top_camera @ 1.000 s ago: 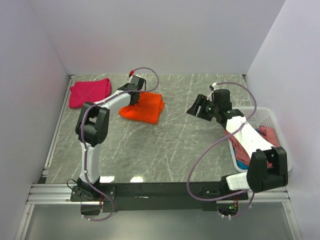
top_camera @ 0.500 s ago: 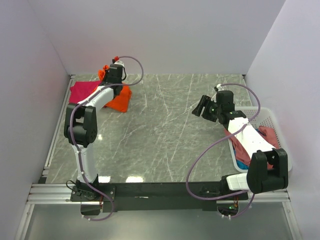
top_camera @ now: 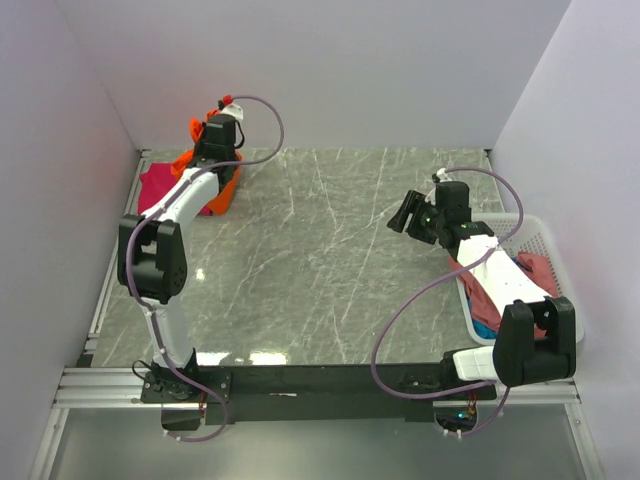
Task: Fold and stack the t-shirts
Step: Neatly place the folded tshirt to the corner
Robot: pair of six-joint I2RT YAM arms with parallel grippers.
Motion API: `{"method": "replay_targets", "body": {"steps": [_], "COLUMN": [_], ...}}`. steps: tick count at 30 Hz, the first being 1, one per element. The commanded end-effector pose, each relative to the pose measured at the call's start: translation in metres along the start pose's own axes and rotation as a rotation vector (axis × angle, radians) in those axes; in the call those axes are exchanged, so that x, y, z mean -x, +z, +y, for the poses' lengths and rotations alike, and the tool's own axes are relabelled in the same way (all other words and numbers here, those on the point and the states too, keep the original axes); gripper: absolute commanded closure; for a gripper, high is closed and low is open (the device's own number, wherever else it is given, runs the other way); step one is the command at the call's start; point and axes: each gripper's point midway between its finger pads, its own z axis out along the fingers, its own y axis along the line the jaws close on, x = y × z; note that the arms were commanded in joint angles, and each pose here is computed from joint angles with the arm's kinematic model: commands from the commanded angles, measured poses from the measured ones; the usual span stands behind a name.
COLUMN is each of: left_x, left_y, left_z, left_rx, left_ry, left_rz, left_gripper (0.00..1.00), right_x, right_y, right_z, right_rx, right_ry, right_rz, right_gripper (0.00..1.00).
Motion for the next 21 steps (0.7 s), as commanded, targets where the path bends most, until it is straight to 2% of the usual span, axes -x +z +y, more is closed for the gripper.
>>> {"method": "replay_targets", "body": {"steps": [1, 7, 10, 16, 21], "left_x": [0.063, 0.072, 0.067, 0.026, -0.028], "left_y": [-0.028, -0.037, -0.027, 0.014, 0.062], "left_z": [0.052, 0.06, 0.065, 0.06, 0.07], "left_rx": [0.061, 0.041, 0.029, -0.043, 0.018], "left_ry": [-0.108, -0.135, -0.169, -0.225, -0.325], "left_rz": [-0.158, -0.162, -0.155, -0.066, 0.083], "left_gripper": [1.0, 1.0, 1.0, 1.0, 1.0], "right_x": [0.009, 0.011, 0.011, 0.014, 0.014], "right_y": [-0.003, -0.006, -0.008, -0.011, -0.008], "right_z": [-0.002, -0.003, -0.003, -0.008, -0.012], "right_rx": [-0.005, -0.008, -0.008, -0.046, -0.075], "right_ry": [-0.012, -0.012, -0.012, -0.009, -0.005], "right_rz": [-0.045, -0.055, -0.058, -0.067, -0.051], "right_gripper": [0.28, 0.28, 0.28, 0.28, 0.28]}}
